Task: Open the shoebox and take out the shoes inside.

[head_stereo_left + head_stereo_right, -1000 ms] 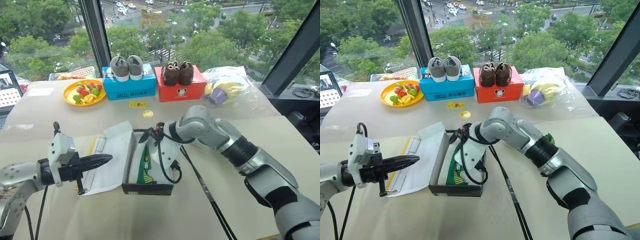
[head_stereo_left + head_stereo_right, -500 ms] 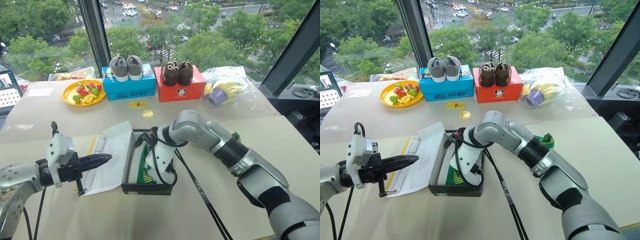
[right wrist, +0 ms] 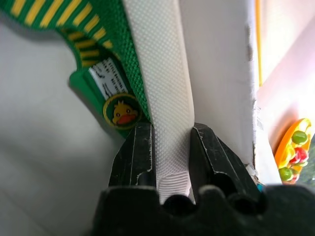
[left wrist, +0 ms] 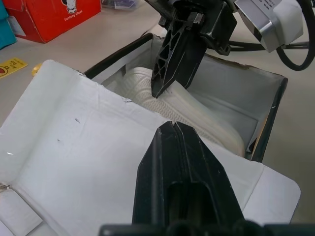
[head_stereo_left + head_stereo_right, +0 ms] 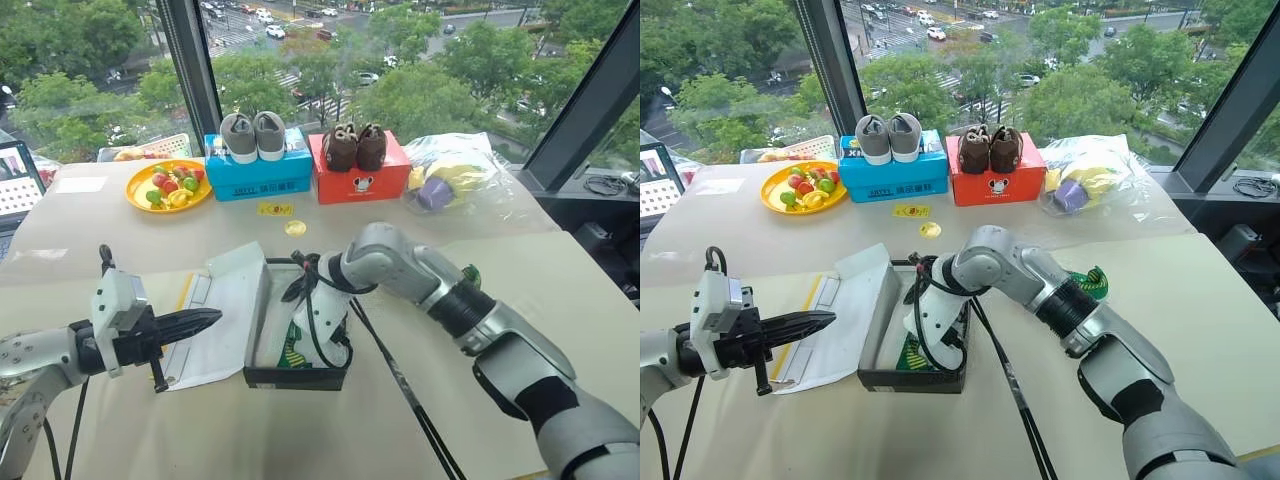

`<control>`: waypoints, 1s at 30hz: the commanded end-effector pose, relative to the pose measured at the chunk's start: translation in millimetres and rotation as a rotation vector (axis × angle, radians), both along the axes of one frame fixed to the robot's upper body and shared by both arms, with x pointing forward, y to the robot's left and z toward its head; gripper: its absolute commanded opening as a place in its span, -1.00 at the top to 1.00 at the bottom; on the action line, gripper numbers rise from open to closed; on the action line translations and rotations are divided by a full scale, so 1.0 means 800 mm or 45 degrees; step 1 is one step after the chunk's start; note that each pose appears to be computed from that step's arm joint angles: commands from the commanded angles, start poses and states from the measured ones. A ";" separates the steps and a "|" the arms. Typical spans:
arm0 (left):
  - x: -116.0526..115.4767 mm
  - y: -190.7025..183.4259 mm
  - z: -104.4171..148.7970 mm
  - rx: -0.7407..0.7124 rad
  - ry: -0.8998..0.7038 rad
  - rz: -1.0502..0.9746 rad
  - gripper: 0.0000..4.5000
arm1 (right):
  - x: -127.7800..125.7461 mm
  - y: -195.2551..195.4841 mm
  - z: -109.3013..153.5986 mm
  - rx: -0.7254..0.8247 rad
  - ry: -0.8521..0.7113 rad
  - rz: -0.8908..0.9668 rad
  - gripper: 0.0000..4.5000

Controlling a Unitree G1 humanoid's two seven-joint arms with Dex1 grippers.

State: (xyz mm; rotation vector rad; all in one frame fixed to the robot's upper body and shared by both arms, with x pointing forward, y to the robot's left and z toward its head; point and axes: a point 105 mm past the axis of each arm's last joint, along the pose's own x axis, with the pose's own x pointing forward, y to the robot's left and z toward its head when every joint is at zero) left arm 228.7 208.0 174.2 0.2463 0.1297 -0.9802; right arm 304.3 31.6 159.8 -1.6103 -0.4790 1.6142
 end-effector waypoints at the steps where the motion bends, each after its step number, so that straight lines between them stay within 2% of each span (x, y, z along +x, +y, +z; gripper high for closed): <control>1: -0.001 -0.004 0.013 0.010 -0.067 -0.025 1.00 | -0.005 0.006 0.045 0.232 0.129 -0.061 0.76; 6: 0.001 -0.004 0.012 0.014 -0.066 -0.034 1.00 | -0.002 -0.006 0.091 0.422 0.292 -0.176 0.76; 15: 0.005 -0.003 0.013 0.021 -0.067 -0.047 1.00 | 0.003 -0.022 0.117 0.627 0.510 -0.326 0.76; 20: 0.005 -0.004 0.013 0.022 -0.064 -0.058 1.00 | 0.005 -0.035 0.162 0.942 0.900 -0.446 0.76; 22: 0.006 -0.005 0.012 0.024 -0.060 -0.064 1.00 | 0.001 -0.066 0.194 1.091 1.089 -0.486 0.76; 24: 0.007 -0.005 0.011 0.025 -0.057 -0.069 1.00 | -0.007 -0.087 0.209 1.146 1.200 -0.513 0.76; 28: 0.008 -0.006 0.008 0.025 -0.047 -0.087 1.00 | -0.015 -0.124 0.217 1.221 1.382 -0.644 0.76; 30: 0.011 -0.008 0.006 0.024 -0.046 -0.095 1.00 | -0.010 -0.139 0.213 1.334 1.530 -0.741 0.76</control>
